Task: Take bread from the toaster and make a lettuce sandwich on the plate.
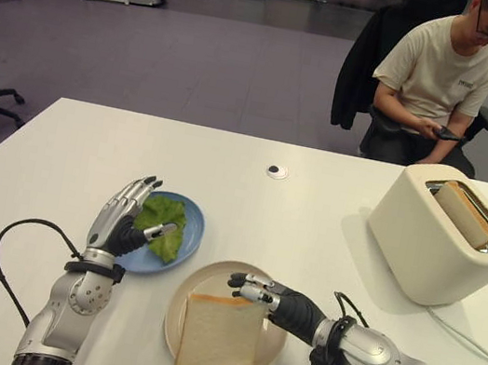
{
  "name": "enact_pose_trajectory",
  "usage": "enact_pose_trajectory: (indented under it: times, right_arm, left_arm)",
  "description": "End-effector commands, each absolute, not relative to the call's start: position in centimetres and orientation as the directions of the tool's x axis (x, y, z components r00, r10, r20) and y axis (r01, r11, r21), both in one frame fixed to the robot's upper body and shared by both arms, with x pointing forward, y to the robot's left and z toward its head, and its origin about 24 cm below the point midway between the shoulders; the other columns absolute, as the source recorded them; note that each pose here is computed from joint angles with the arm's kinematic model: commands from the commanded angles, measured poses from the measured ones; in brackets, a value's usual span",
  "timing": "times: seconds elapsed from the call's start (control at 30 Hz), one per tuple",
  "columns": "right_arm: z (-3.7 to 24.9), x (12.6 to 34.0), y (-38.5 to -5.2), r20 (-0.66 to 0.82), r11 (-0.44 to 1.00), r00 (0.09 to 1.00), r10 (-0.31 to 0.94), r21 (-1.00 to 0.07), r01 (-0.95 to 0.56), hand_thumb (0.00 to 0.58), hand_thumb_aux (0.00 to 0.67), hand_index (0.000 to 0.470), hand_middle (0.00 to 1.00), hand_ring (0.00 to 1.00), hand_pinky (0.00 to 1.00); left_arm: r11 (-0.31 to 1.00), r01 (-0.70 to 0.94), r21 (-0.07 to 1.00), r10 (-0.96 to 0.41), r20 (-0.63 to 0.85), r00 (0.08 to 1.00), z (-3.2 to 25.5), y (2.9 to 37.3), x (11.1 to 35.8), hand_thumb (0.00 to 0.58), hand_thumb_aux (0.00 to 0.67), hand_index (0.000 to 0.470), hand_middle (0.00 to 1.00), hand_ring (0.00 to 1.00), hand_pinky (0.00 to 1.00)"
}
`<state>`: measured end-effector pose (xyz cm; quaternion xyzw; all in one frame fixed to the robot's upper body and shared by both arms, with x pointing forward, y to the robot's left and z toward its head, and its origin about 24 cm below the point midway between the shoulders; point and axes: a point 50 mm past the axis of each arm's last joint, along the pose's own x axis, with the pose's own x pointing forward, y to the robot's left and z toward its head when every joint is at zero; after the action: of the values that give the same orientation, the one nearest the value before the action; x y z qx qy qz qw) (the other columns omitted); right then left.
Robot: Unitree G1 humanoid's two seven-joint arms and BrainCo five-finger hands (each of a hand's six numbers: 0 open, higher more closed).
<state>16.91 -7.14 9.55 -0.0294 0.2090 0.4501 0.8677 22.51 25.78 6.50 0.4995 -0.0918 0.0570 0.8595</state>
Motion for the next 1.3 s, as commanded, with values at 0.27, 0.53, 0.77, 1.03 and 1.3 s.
enact_pose_trajectory:
  times: [0.27, 0.53, 0.77, 1.03, 1.3]
  right_arm:
    - [15.4, 18.9, -7.8, -0.134, 0.660, 0.663, 0.737, -0.068, -0.748, 0.000, 0.000, 0.000, 0.00, 0.00, 0.00]
    - [19.0, 20.2, -11.1, -0.009, 0.757, 0.775, 0.632, -0.206, -0.620, 0.000, 0.000, 0.000, 0.00, 0.00, 0.00]
    - [17.7, 19.5, -10.9, -0.045, 0.755, 0.764, 0.644, -0.128, -0.644, 0.000, 0.000, 0.000, 0.00, 0.00, 0.00]
    - [16.9, 19.5, -10.9, -0.058, 0.762, 0.767, 0.639, -0.087, -0.641, 0.000, 0.000, 0.000, 0.00, 0.00, 0.00]
    - [16.5, 19.6, -10.9, -0.060, 0.768, 0.773, 0.632, -0.080, -0.635, 0.000, 0.000, 0.000, 0.00, 0.00, 0.00]
  left_arm:
    - [0.418, -0.154, 0.895, -0.004, 0.172, 0.985, 6.2, 26.4, 22.8, 0.000, 0.000, 0.000, 0.00, 0.00, 0.00]
    - [0.315, -0.059, 0.947, 0.011, 0.059, 0.998, 5.4, 27.2, 22.9, 0.000, 0.000, 0.000, 0.00, 0.00, 0.00]
    - [0.193, 0.137, 0.972, 0.000, -0.140, 0.990, 3.4, 27.2, 22.6, 0.000, 0.000, 0.000, 0.00, 0.00, 0.00]
    - [0.119, 0.211, 0.970, -0.027, -0.209, 0.977, 2.8, 26.5, 22.5, 0.566, 0.565, 0.396, 0.00, 0.00, 0.00]
    - [0.172, 0.013, 0.985, -0.112, 0.006, 0.994, 6.8, 24.3, 22.7, 0.580, 0.670, 0.470, 0.00, 0.00, 0.00]
